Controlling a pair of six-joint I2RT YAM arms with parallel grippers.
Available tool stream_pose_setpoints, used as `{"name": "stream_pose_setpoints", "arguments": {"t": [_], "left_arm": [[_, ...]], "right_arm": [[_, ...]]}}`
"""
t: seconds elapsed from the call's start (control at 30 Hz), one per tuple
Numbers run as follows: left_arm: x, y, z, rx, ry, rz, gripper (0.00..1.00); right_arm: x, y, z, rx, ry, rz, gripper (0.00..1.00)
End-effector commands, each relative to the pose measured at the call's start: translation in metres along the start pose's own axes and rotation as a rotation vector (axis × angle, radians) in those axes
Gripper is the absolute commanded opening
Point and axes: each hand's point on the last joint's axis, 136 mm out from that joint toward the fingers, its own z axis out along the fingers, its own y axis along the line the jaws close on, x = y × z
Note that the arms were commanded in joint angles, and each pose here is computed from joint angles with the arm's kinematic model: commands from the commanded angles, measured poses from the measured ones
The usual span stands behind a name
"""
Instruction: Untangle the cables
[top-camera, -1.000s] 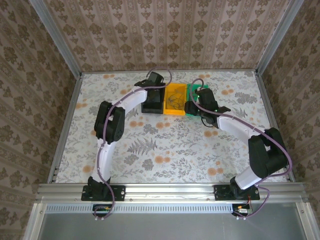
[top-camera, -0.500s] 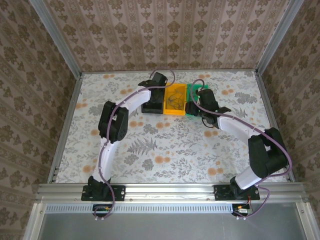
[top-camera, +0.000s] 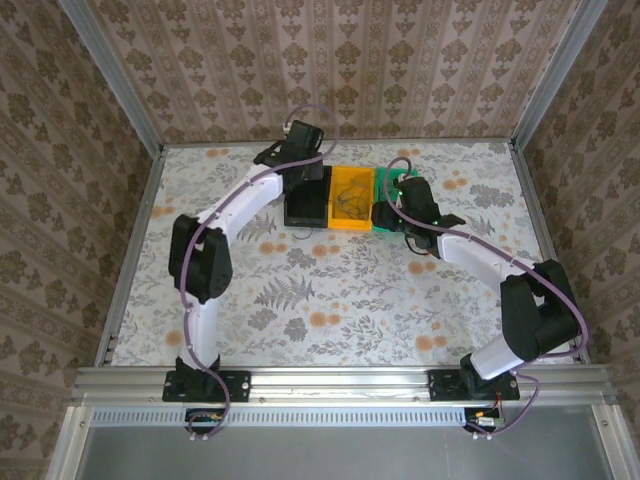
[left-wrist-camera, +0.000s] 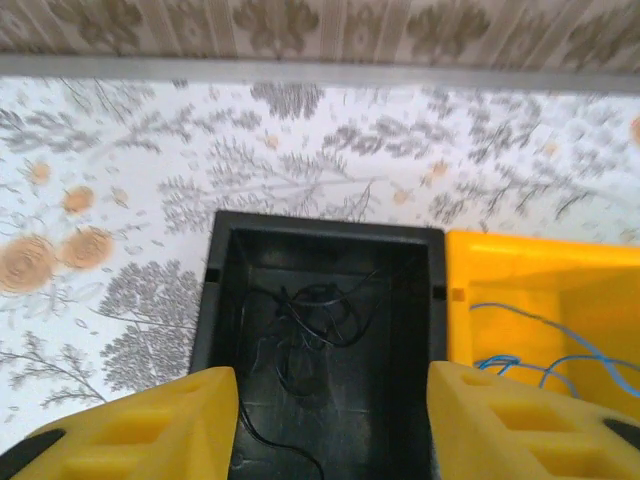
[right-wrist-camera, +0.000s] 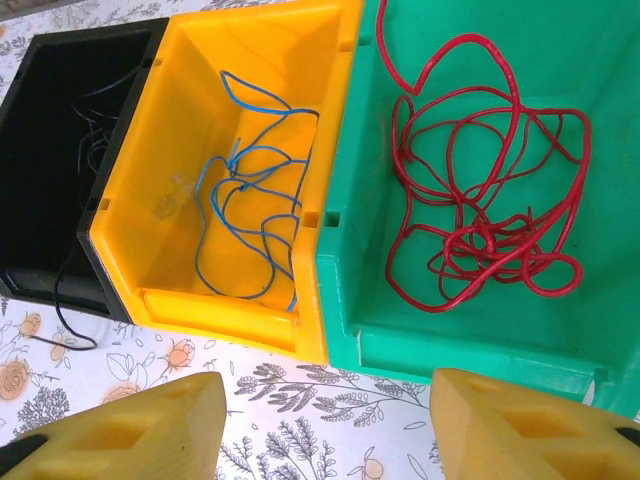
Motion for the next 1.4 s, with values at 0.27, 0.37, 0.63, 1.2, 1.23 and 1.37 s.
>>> {"name": "stream_pose_setpoints", "arguments": {"t": [0.27,0.37,0.63,1.2,1.23,1.37], "left_arm": [[0.011,0.07,-0.035,-0.02,-0.132,-0.164,0.61],[0.039,0.074,-0.028,-0.022,-0.053,-0.185,0.61],[0.13,0.063,-0.001,0.072,0.226,-0.097,0.59],[0.203,0.056,0.029,0.068,0.443,0.01,0.43],[0.203,0.057,0.03,0.065,0.44,0.012,0.42],[0.201,0.057,0.031,0.052,0.436,0.012,0.28]], "right_arm": [[-0.022,-0.016,-0.015,0.024,-0.078,-0.042,0.58],[-0.011,0.004,-0.002,-0.032,-0.023,-0.047,0.57],[-0.001,0.014,0.011,-0.036,0.001,-0.017,0.57],[0.006,0.007,0.009,-0.004,0.021,-0.029,0.57],[0.007,0.006,0.01,-0.002,0.023,-0.027,0.57],[0.009,0.005,0.011,-0.002,0.03,-0.026,0.57]]}}
